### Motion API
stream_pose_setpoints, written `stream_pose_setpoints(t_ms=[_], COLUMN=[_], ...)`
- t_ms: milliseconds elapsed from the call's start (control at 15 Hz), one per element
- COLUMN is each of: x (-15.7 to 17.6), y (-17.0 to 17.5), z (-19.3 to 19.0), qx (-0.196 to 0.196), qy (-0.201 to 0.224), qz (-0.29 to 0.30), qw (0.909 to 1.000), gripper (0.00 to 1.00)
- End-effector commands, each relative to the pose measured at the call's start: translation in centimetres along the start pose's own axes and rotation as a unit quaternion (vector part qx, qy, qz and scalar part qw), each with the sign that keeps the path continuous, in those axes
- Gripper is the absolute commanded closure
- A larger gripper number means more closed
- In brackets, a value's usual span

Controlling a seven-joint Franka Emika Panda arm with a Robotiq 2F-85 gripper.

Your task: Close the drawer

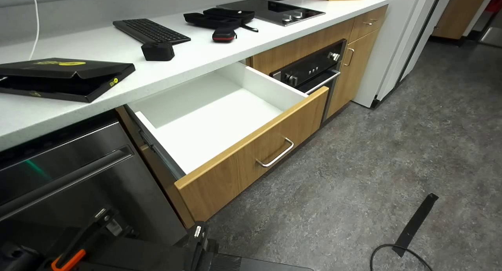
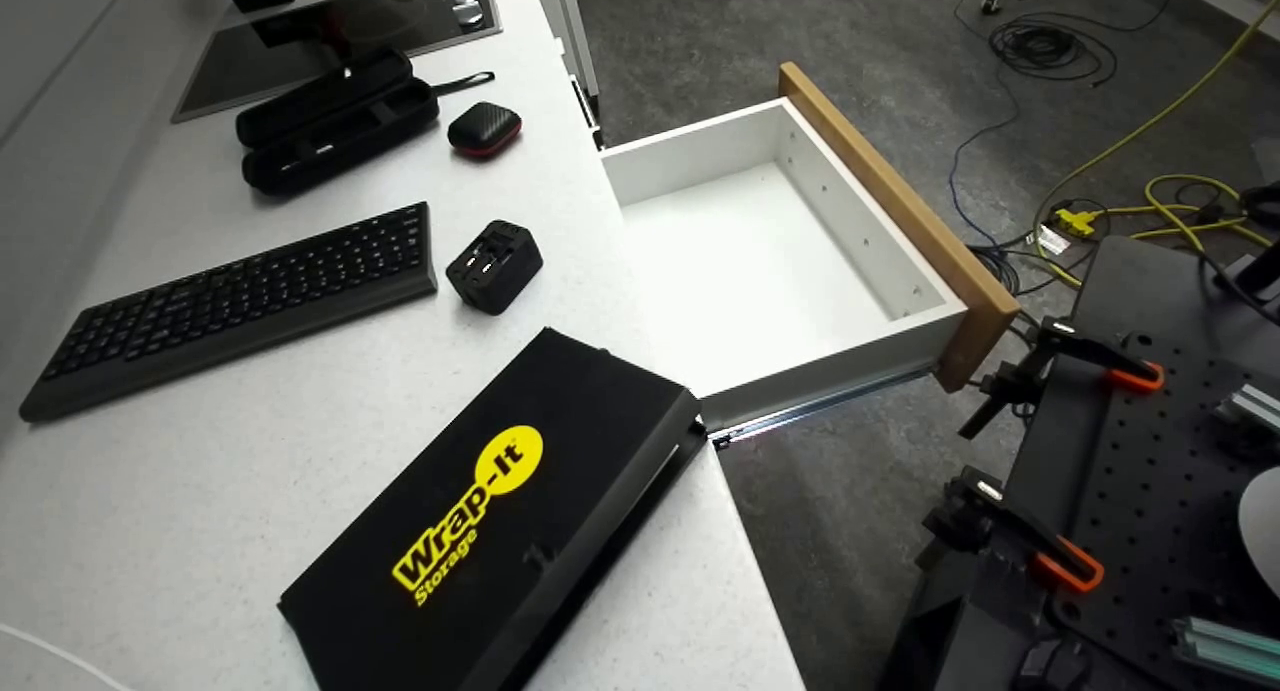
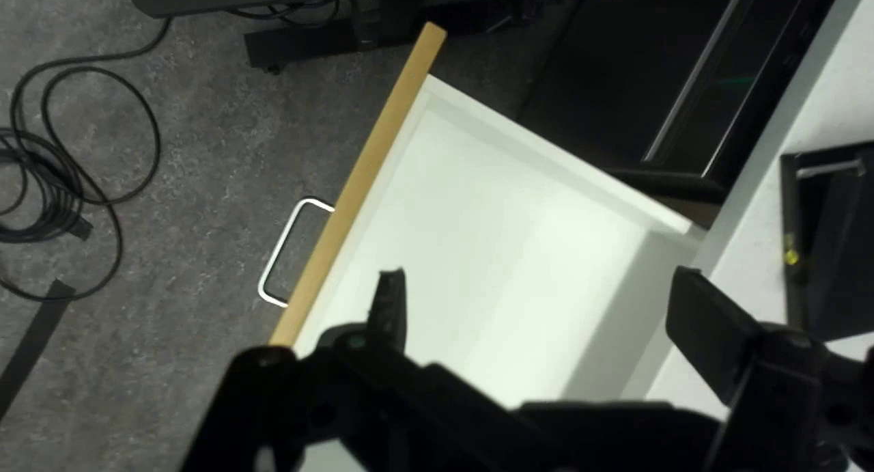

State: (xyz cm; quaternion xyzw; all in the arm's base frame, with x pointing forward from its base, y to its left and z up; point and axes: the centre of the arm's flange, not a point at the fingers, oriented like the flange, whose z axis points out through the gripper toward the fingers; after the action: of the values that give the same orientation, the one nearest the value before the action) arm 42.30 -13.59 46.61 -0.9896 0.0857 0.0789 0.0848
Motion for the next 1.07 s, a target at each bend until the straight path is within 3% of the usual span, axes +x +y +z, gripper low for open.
stream_pose_setpoints(t_ms=[0, 67, 133, 267, 533, 600, 733, 1000], x=[2.0, 1.3, 0.6, 0.6, 0.8, 1.1, 2.9, 6.0], y=[7.3, 8.3, 6.8, 8.6, 8.3, 7.8, 9.2, 13.0], z=[2.0, 2.3, 2.0, 2.9, 2.9, 4.0, 6.0, 10.2], qx=[0.024, 0.039, 0.02, 0.03, 0.032, 0.01, -0.021, -0.078], qy=[0.008, -0.002, 0.001, -0.007, -0.007, 0.033, 0.056, 0.082], qz=[0.078, 0.082, 0.07, 0.085, 0.084, 0.109, 0.136, 0.211], qw=[0.9966, 0.9959, 0.9973, 0.9959, 0.996, 0.9934, 0.9888, 0.971], gripper=[0.0, 0.0, 0.0, 0.0, 0.0, 0.0, 0.0, 0.0])
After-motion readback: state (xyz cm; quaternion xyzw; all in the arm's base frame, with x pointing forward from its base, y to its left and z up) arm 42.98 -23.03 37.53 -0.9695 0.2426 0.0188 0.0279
